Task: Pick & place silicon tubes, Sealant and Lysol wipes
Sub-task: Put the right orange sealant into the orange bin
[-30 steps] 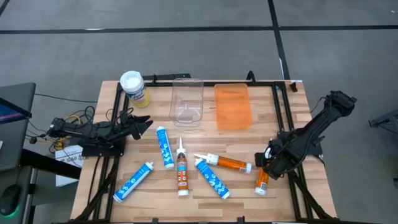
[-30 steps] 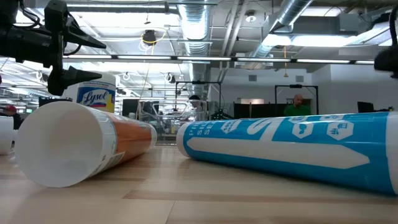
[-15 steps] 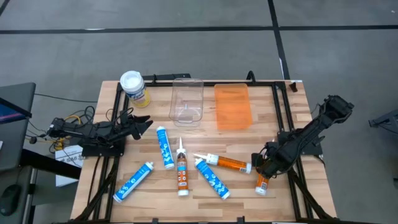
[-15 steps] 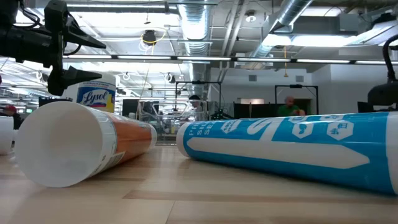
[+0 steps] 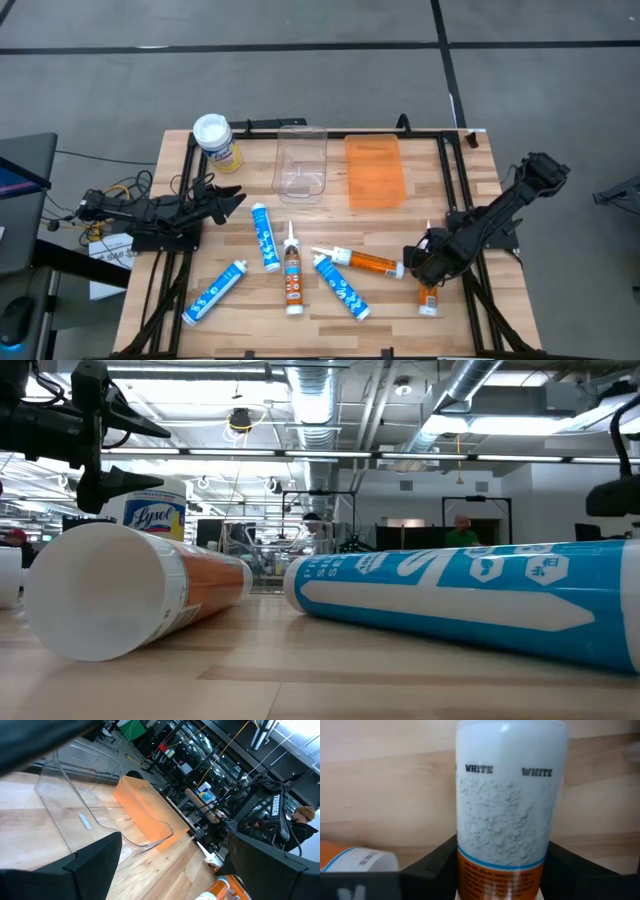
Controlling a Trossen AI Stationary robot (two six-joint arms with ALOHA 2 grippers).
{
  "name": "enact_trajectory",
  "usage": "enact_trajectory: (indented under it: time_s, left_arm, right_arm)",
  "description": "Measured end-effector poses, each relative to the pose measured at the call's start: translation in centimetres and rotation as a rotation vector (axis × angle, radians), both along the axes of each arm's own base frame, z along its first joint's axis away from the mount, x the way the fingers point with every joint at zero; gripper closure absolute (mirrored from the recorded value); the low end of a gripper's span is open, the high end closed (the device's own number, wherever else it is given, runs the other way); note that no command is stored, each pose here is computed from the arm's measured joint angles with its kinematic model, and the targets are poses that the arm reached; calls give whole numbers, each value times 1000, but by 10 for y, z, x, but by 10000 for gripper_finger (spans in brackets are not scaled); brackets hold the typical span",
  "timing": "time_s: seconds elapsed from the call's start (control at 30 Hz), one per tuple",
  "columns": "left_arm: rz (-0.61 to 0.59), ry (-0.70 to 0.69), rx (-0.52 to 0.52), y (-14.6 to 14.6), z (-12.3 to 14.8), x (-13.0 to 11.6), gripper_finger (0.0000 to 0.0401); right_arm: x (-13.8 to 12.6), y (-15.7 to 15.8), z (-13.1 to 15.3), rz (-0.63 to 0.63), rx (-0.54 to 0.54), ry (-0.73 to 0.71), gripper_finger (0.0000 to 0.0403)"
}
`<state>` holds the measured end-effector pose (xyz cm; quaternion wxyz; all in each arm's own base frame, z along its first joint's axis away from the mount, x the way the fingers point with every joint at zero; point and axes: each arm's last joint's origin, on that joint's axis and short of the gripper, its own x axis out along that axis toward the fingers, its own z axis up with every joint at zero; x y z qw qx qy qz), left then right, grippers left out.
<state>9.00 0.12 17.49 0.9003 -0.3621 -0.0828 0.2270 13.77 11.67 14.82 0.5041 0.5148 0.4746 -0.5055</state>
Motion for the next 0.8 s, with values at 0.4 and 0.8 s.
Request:
enact_trajectory:
  time_s: [0.4, 0.8]
  left_arm:
    - [0, -2, -1, 0, 0, 0, 46]
    - [0, -6, -7, 0, 0, 0, 46]
  right_arm:
    - [14, -16, 68, 1, -75, -132, 206]
    - [32, -105, 134, 44, -410, -187, 206]
